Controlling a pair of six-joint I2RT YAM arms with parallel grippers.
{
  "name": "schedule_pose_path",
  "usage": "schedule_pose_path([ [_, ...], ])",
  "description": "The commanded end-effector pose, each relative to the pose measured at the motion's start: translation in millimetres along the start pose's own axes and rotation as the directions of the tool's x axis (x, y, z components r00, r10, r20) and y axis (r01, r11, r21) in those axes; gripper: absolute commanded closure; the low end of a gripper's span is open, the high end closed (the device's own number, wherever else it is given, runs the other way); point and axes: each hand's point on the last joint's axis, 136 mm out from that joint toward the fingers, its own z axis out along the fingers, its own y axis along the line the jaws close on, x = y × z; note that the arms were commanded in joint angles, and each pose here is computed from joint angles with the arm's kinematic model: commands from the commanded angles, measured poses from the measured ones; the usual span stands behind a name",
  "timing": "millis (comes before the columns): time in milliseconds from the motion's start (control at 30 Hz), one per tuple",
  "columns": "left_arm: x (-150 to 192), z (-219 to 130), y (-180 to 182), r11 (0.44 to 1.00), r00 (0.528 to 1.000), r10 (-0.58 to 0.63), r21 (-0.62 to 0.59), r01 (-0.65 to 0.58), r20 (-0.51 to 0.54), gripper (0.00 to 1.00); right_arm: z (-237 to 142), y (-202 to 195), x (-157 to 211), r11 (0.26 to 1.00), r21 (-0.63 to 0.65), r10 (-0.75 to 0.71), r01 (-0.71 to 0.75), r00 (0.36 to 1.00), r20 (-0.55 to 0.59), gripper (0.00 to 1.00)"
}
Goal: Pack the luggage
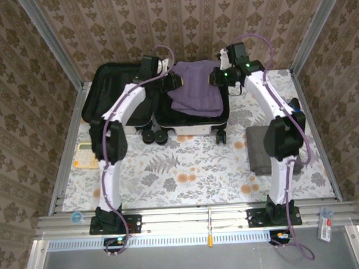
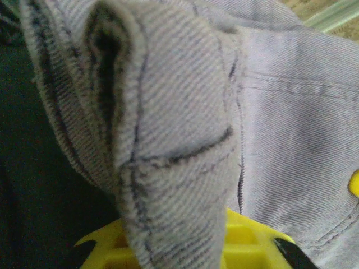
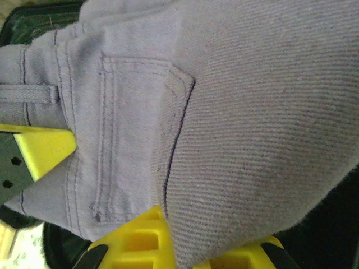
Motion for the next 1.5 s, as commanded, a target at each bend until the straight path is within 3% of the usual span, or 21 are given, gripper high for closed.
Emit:
schedule_pose_path([
  [0, -32.7, 4.7, 4.1, 0.998, 0.999, -0.037, 0.044, 0.035, 0.035, 0.50, 33.3, -14.1, -5.6, 1.000, 0.001, 0.022, -0.022, 0.997, -0.070, 0.73],
  [100, -43.9, 6.1, 18.5, 0.996, 0.996, -0.080, 0.030, 0.079, 0.030, 0.39, 42.4, -34.7, -18.0, 0.997, 0.051, 0.053, -0.049, 0.995, -0.080, 0.40],
  [167, -49.0, -0.8, 21.4, 0.996, 0.996, -0.083, 0.024, 0.082, 0.042, 0.37, 39.8, -44.9, -25.9, 0.996, 0.066, 0.070, -0.066, 0.996, -0.063, 0.33],
  [467, -38.9, -36.3, 26.2, 0.996, 0.997, -0.025, -0.089, 0.031, 0.069, 0.33, 1.4, -62.6, -26.9, 0.991, 0.114, 0.072, -0.068, 0.997, -0.032, 0.32],
  [667, -14.7, -58.4, 21.2, 0.986, 0.997, 0.037, -0.167, -0.024, 0.071, 0.33, -42.2, -73.3, -2.0, 0.983, 0.175, 0.056, -0.056, 0.998, 0.000, 0.32],
  [833, 20.6, -71.8, 2.6, 0.979, 0.993, 0.094, -0.188, -0.080, 0.065, 0.33, -85.0, -93.2, 45.7, 0.963, 0.245, 0.099, -0.108, 0.994, 0.048, 0.31],
  [1000, 71.0, -72.7, -31.9, 0.974, 0.987, 0.150, -0.181, -0.138, 0.057, 0.33, -119.7, -152.0, 105.1, 0.866, 0.468, 0.175, -0.178, 0.983, 0.050, 0.25],
  [1233, 147.9, -56.0, -84.0, 0.974, 0.976, 0.215, -0.086, -0.212, 0.029, 0.33, -135.9, -181.4, 191.0, 0.782, 0.556, 0.328, -0.280, 0.945, 0.015, 0.21],
  [1467, 179.7, -43.9, -107.2, 0.972, 0.972, 0.233, 0.017, -0.233, -0.012, 0.32, -136.5, -182.1, 252.8, 0.754, 0.584, 0.407, -0.301, 0.912, -0.055, 0.17],
])
